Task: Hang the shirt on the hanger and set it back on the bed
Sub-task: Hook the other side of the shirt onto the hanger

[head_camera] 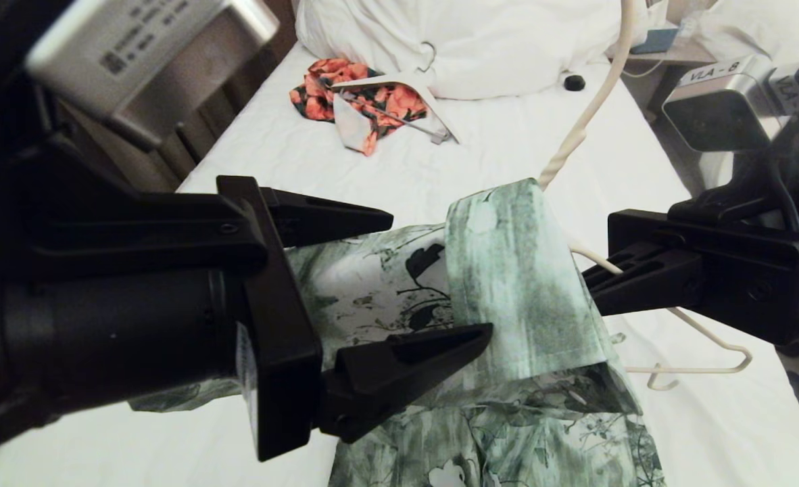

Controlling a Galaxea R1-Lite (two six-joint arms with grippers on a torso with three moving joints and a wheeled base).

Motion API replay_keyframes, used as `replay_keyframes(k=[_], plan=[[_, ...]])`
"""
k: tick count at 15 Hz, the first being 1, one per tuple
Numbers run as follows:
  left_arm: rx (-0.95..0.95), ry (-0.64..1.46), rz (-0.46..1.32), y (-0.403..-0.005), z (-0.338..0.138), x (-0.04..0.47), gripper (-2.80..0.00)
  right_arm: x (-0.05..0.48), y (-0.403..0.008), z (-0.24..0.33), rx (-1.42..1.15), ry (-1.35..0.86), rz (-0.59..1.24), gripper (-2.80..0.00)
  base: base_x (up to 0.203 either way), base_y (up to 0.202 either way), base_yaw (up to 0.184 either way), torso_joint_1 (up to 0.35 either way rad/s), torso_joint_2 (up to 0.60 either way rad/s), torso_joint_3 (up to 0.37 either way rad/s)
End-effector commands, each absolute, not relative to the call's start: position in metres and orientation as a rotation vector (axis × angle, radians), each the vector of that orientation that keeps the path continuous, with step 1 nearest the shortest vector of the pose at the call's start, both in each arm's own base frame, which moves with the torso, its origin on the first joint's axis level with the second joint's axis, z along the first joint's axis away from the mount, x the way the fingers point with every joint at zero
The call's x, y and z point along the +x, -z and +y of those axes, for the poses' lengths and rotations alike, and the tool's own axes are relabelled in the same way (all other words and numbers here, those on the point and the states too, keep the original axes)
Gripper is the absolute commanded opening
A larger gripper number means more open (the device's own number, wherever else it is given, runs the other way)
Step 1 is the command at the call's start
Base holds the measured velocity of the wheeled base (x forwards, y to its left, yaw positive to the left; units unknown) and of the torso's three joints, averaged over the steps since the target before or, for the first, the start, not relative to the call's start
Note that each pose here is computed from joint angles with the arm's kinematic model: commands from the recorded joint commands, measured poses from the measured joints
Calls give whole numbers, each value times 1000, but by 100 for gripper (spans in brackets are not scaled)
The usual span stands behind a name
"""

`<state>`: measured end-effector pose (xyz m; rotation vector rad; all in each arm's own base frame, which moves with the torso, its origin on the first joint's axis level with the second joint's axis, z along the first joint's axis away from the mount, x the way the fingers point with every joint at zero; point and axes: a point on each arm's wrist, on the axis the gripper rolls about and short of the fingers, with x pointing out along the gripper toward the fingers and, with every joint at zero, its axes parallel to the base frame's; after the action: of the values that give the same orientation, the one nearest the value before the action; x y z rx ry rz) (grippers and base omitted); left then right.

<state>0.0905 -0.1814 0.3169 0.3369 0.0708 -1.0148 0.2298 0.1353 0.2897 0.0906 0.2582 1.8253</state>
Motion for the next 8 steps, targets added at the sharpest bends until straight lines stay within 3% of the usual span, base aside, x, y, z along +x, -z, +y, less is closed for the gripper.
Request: replay_keyframes(k=[1, 8], plan=[[365, 1014, 81, -313, -188, 94, 0, 229, -290, 135, 93, -1834, 257, -280, 0, 0, 0, 0, 0, 0], [471, 1002, 59, -307, -195, 103, 0, 225, -290, 133, 96, -1830, 265, -280, 0, 0, 0, 0, 0, 0]])
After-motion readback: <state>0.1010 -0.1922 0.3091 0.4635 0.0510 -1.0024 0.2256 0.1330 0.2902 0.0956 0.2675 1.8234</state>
